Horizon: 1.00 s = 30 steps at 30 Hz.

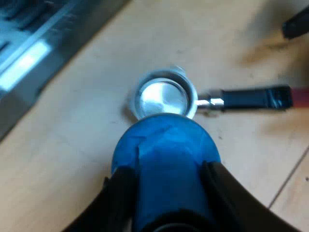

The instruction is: Grind coffee beans and then tamp

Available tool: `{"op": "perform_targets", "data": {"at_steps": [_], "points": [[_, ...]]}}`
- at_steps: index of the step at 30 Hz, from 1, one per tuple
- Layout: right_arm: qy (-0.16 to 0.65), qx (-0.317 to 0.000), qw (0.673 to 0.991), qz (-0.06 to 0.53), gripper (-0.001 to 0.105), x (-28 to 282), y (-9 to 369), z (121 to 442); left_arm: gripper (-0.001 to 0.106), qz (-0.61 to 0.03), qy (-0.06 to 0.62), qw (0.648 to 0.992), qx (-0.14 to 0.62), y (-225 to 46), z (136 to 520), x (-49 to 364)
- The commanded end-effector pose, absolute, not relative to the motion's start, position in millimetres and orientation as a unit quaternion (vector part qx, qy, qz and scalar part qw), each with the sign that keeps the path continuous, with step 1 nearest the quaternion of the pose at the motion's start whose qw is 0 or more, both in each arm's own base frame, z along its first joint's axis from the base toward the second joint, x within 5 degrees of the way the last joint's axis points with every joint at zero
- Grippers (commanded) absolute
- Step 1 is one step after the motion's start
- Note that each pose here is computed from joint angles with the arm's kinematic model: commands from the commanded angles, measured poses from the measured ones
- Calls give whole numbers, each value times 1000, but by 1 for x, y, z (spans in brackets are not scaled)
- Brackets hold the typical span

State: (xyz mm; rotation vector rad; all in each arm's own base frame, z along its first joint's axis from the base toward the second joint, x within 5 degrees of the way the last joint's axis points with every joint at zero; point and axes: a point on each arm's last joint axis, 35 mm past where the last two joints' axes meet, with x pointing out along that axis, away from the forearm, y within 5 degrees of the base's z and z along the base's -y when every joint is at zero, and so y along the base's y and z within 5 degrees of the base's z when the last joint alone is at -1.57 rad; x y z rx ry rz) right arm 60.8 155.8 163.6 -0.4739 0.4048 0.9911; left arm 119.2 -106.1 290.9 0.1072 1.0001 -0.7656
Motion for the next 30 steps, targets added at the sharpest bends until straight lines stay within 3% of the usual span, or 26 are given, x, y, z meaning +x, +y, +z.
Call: {"op": "perform_targets", "data": {"at_steps": [1,11,30], "points": [[186,-219,829,480,70,60,157,165,0,-373,471,797,59,-117,288,123],[195,-203,834,475,70,60,157,165,0,-392,489,766,147,-153,272,142],[195,-203,834,475,70,60,157,165,0,-402,515,740,161,-183,248,168]]}}
